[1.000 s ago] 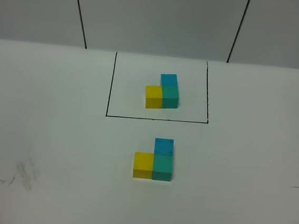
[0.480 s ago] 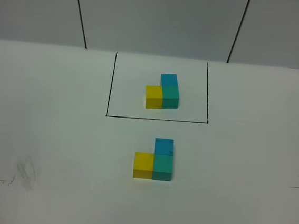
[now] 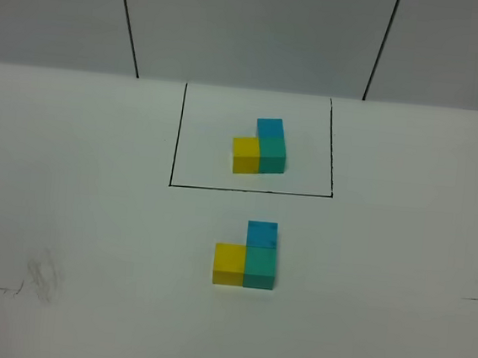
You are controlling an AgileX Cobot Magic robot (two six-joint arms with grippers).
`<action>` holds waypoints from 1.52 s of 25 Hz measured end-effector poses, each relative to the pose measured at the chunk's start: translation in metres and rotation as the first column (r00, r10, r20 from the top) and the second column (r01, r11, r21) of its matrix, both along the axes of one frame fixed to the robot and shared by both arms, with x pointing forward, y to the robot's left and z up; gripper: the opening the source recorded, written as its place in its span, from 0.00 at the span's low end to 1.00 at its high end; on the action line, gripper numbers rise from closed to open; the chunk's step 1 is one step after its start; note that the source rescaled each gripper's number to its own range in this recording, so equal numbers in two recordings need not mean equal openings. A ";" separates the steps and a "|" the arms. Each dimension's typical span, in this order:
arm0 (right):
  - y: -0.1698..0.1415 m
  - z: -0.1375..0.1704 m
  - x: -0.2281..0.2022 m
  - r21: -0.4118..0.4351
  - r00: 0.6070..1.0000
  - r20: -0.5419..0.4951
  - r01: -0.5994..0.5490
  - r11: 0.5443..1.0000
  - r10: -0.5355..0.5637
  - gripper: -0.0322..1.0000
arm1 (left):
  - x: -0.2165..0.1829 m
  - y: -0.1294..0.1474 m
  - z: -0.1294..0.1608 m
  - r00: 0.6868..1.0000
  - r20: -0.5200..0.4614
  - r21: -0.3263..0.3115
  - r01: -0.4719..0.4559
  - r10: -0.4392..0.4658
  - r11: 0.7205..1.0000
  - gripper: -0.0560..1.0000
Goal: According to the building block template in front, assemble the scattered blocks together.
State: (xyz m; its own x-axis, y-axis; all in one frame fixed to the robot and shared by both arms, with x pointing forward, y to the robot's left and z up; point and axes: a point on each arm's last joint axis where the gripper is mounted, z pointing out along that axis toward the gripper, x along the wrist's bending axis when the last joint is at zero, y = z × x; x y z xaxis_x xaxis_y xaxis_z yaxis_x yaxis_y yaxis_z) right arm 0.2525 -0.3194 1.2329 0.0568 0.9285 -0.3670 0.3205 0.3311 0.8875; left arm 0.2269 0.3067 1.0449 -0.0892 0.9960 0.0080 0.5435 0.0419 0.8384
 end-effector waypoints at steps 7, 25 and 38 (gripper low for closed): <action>0.002 -0.054 -0.044 0.062 0.980 0.103 -0.175 0.983 0.168 0.81 | 0.000 0.000 0.000 1.000 0.000 0.000 0.000 0.000 1.000 0.40; 0.021 -0.158 -0.029 0.343 0.963 -0.035 -0.240 0.908 0.267 0.81 | 0.000 0.000 0.000 1.000 0.000 0.000 0.000 0.000 1.000 0.40; 0.018 -0.182 -0.019 0.341 0.966 -0.147 -0.152 0.928 0.212 0.81 | 0.000 0.000 0.000 1.000 0.000 0.000 0.000 0.000 1.000 0.40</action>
